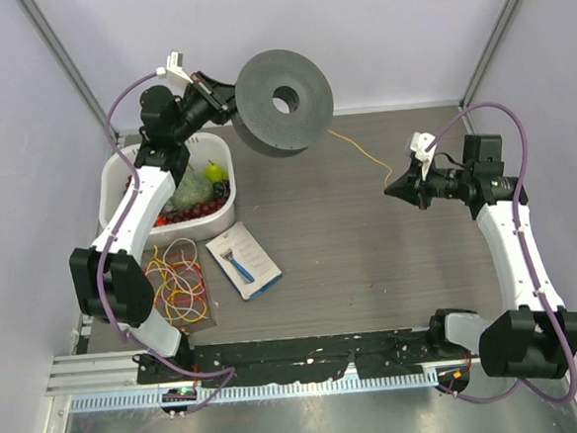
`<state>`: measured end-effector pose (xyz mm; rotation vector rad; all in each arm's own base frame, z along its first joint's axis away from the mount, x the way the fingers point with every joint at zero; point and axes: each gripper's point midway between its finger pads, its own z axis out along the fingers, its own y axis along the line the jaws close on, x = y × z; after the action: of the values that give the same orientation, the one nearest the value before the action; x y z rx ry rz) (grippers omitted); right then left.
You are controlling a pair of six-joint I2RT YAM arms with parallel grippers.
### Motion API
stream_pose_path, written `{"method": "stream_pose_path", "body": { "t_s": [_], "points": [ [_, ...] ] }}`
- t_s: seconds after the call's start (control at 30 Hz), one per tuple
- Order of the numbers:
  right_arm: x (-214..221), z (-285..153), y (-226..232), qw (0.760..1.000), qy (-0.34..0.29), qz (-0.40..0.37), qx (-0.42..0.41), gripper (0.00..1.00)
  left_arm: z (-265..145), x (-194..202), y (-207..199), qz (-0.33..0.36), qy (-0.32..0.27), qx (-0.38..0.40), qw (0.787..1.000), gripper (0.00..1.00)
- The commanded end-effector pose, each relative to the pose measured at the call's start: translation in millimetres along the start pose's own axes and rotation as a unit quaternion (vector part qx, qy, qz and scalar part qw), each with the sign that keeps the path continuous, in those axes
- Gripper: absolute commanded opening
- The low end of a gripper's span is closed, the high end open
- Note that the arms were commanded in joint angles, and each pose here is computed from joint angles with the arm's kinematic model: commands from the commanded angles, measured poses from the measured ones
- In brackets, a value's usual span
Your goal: Wrap the cables
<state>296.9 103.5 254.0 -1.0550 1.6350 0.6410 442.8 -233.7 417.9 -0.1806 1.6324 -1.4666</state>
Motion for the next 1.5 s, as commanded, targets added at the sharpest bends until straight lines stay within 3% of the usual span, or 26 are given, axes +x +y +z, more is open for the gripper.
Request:
{"method": "stream_pose_path", "body": {
  "t_s": [0.0, 0.13, 0.37, 0.53, 0.73, 0.87, 1.13, 1.3, 1.47],
  "points": [
    [7.9, -6.0, 44.7, 0.998, 0.022, -0.034, -0.054, 0.01, 3.8, -33.7, -32.2, -0.006, -0.058, 0.030, 0.998, 0.00],
    [20.1, 2.4, 58.3, 0.996, 0.042, -0.042, -0.073, 0.01, 6.2, -43.2, -28.8, -0.022, -0.076, 0.008, 0.997, 0.00],
    [15.7, 29.6, 95.5, 0.983, 0.079, -0.122, -0.112, 0.01, 8.9, -53.8, -17.2, -0.015, -0.111, -0.061, 0.992, 0.00],
    [-5.5, 48.4, 123.1, 0.965, 0.100, -0.207, -0.126, 0.01, 19.9, -31.7, -16.1, 0.034, -0.096, -0.110, 0.989, 0.00],
    [-45.8, 63.2, 121.0, 0.946, 0.113, -0.278, -0.121, 0.01, 28.9, 13.7, -9.3, 0.139, -0.057, -0.203, 0.968, 0.00],
    [-76.5, 68.0, 109.9, 0.934, 0.112, -0.319, -0.117, 0.01, 30.6, 43.4, -17.5, 0.191, -0.034, -0.203, 0.960, 0.00],
    [-117.4, 68.6, 100.5, 0.918, 0.085, -0.370, -0.111, 0.01, 29.5, 99.5, -22.9, 0.225, 0.034, -0.185, 0.956, 0.00],
    [-122.7, 75.6, 95.3, 0.919, 0.079, -0.372, -0.105, 0.01, 25.9, 122.5, -26.5, 0.242, 0.071, -0.163, 0.954, 0.00],
    [-126.8, 80.0, 110.5, 0.933, 0.051, -0.332, -0.131, 0.01, 26.1, 119.9, -32.0, 0.222, 0.061, -0.158, 0.960, 0.00]
  ]
}}
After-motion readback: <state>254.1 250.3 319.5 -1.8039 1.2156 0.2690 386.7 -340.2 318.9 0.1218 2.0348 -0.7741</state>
